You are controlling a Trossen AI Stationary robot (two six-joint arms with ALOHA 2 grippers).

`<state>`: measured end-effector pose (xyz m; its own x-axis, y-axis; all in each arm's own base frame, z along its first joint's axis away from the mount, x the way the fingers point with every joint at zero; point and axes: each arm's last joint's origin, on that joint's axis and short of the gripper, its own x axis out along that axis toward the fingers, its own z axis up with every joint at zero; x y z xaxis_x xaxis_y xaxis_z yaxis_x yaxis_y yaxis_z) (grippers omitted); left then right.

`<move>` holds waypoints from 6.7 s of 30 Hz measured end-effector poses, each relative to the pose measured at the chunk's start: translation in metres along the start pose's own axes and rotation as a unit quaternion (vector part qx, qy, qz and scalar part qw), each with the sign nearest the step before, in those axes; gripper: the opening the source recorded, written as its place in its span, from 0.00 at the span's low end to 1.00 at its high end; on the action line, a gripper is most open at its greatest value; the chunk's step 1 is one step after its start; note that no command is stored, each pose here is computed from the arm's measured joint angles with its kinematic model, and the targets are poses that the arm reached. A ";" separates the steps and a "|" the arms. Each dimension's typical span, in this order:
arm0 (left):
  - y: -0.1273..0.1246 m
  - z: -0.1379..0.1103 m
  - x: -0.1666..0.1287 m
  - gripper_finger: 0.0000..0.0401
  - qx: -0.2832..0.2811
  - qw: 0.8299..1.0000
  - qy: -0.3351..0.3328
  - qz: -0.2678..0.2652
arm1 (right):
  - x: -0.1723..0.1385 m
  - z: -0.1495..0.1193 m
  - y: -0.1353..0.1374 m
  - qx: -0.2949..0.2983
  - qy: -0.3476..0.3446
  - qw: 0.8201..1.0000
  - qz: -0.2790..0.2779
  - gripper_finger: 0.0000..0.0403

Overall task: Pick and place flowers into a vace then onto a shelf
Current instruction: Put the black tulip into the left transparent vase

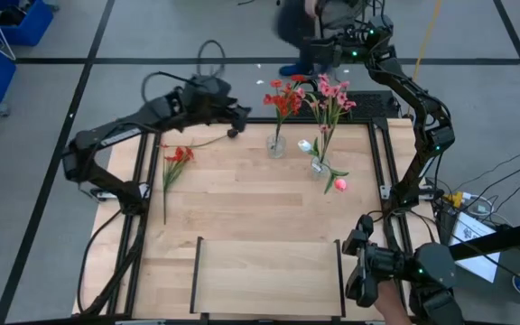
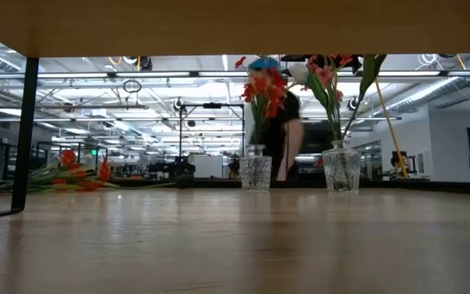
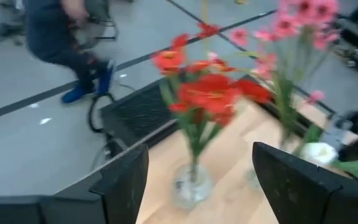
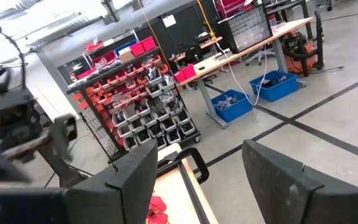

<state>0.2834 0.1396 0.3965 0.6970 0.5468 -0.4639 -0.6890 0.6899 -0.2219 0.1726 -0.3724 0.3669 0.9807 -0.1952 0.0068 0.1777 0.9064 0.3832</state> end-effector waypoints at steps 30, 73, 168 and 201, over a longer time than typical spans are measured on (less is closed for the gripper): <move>0.167 -0.049 0.098 0.55 -0.018 0.949 0.316 0.003 | 0.004 -0.001 0.003 -0.002 0.002 1.000 0.005 0.56; 0.190 -0.113 0.137 0.18 0.184 0.834 0.512 -0.089 | 0.006 -0.023 -0.003 0.046 -0.001 0.999 0.012 0.56; 0.212 -0.171 0.155 0.39 0.149 0.855 0.496 0.006 | 0.004 -0.051 -0.012 0.083 0.012 0.996 0.005 0.56; 0.205 -0.175 0.158 0.23 0.107 0.874 0.471 -0.050 | 0.004 -0.047 -0.012 0.073 -0.005 0.997 -0.003 0.56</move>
<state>0.2175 0.2845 0.1275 0.2096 -0.0850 -0.9741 -0.5101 0.8404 -0.1831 0.1784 -0.3661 0.3191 0.9787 -0.2048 0.0125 0.1695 0.8413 0.5132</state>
